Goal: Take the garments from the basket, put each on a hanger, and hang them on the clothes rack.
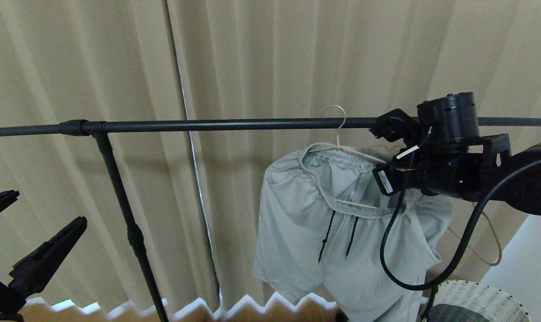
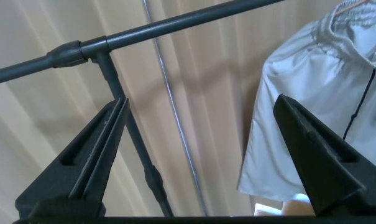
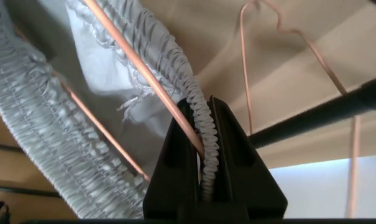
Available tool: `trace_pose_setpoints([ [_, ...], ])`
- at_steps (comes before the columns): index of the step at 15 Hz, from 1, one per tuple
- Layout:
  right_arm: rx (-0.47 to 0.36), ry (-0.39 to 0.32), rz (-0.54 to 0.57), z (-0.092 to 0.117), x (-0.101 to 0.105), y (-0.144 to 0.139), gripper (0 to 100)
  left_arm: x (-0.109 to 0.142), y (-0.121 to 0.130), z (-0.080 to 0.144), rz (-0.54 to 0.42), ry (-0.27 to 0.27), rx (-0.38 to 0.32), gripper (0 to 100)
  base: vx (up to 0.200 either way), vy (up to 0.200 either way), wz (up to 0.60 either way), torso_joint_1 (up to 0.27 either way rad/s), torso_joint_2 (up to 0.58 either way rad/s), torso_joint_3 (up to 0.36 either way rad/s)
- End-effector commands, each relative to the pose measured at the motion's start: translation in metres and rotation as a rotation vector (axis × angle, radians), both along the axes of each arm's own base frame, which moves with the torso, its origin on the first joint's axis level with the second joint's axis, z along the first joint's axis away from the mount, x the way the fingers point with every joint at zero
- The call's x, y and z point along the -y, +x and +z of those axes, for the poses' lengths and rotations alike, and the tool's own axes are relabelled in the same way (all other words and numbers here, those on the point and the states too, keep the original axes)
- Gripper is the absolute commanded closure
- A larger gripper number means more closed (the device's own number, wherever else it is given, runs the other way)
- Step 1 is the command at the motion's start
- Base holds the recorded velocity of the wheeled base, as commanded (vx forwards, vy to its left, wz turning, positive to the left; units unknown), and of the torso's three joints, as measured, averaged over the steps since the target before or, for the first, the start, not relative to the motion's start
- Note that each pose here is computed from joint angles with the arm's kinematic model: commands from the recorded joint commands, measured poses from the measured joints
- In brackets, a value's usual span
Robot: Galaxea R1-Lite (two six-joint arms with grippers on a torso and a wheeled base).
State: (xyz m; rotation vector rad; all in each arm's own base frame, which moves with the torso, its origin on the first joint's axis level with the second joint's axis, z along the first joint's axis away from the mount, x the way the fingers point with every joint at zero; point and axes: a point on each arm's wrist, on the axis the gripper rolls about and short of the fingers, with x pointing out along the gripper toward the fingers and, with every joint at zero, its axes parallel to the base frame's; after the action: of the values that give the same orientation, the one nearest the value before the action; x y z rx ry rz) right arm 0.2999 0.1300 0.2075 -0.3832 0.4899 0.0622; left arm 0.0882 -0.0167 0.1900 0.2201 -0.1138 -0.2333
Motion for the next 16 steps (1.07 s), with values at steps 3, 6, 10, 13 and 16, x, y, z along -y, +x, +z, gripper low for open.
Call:
trace_pose_setpoints([
  [3,-0.01,-0.005,0.042,-0.003,-0.013,-0.005,100,0.0,0.0,0.0,-0.001,0.001,-0.004,0,0.0,0.0,0.0,0.0,0.0,0.0],
  [6,-0.01,-0.005,0.079,-0.003,-0.023,-0.011,100,0.0,0.0,-0.001,-0.007,0.002,-0.007,0,0.0,0.0,0.0,0.0,0.0,0.0],
  [10,-0.009,-0.006,0.118,-0.003,-0.034,-0.017,100,0.0,0.0,-0.002,-0.007,0.002,-0.007,0,0.0,0.0,0.0,0.0,0.0,0.0],
  [13,-0.012,-0.002,0.129,-0.003,-0.036,-0.017,100,0.0,0.001,-0.002,-0.007,0.002,-0.01,0,0.0,0.0,0.0,0.0,0.0,0.0],
  [16,-0.025,0.025,0.131,-0.007,-0.036,-0.02,0,0.0,0.001,-0.002,-0.007,0.003,-0.011,0,0.0,0.0,0.0,0.0,0.0,0.0],
])
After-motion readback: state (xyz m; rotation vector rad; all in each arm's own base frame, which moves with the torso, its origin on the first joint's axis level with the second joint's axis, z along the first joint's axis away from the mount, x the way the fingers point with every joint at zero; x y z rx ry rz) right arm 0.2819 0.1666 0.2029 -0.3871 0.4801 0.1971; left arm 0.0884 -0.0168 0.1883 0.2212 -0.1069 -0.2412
